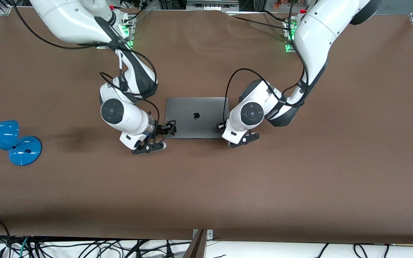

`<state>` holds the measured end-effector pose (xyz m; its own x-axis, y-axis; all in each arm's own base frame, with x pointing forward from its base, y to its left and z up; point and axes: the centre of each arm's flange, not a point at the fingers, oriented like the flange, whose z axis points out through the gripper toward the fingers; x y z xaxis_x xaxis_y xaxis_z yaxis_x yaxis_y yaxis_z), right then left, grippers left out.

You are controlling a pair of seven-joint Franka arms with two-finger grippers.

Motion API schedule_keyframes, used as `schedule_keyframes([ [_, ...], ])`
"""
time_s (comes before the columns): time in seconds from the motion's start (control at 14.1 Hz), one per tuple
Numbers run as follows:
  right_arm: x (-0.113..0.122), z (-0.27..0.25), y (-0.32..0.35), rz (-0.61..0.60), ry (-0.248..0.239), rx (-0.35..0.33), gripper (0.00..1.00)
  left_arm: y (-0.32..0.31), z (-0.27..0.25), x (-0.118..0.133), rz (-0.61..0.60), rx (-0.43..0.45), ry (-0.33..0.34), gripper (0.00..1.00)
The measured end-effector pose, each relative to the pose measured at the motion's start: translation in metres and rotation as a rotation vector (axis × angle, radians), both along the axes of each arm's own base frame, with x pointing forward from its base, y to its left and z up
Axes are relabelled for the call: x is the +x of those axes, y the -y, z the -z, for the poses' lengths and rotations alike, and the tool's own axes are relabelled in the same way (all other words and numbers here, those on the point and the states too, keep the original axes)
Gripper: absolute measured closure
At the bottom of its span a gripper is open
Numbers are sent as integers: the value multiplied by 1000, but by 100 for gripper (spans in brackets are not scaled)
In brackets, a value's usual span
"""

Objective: Close laptop with both arms from behind

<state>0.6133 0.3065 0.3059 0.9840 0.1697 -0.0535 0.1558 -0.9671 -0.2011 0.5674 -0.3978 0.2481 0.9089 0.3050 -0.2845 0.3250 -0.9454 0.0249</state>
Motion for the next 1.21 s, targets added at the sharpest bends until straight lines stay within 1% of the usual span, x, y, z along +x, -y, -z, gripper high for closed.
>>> schedule_keyframes([
  [0.07, -1, -24, 8, 1, -1, -15, 2, -2, -17, -2, 37, 7, 2, 19],
  [0.21, -6, -77, 27, 10, 0, -45, 0, -17, -55, -3, 92, 21, 19, 1],
  [0.43, -18, -151, 70, 50, 2, -92, 0, -59, -109, -1, 152, 52, 25, 0],
  [0.57, -26, -187, 97, 81, -9, -120, 0, -84, -143, -3, 195, 70, 21, 0],
  [0.71, -28, -217, 126, 120, -20, -139, 0, -106, -177, -8, 245, 81, 29, 0],
  [0.85, -27, -240, 162, 175, -27, -154, 0, -128, -208, -14, 283, 89, 41, 0],
  [1.07, -29, -263, 219, 260, -68, -184, 0, -163, -251, -21, 338, 97, 59, 0],
  [1.21, -32, -272, 252, 259, -81, -191, 0, -186, -277, -25, 359, 100, 81, 0],
])
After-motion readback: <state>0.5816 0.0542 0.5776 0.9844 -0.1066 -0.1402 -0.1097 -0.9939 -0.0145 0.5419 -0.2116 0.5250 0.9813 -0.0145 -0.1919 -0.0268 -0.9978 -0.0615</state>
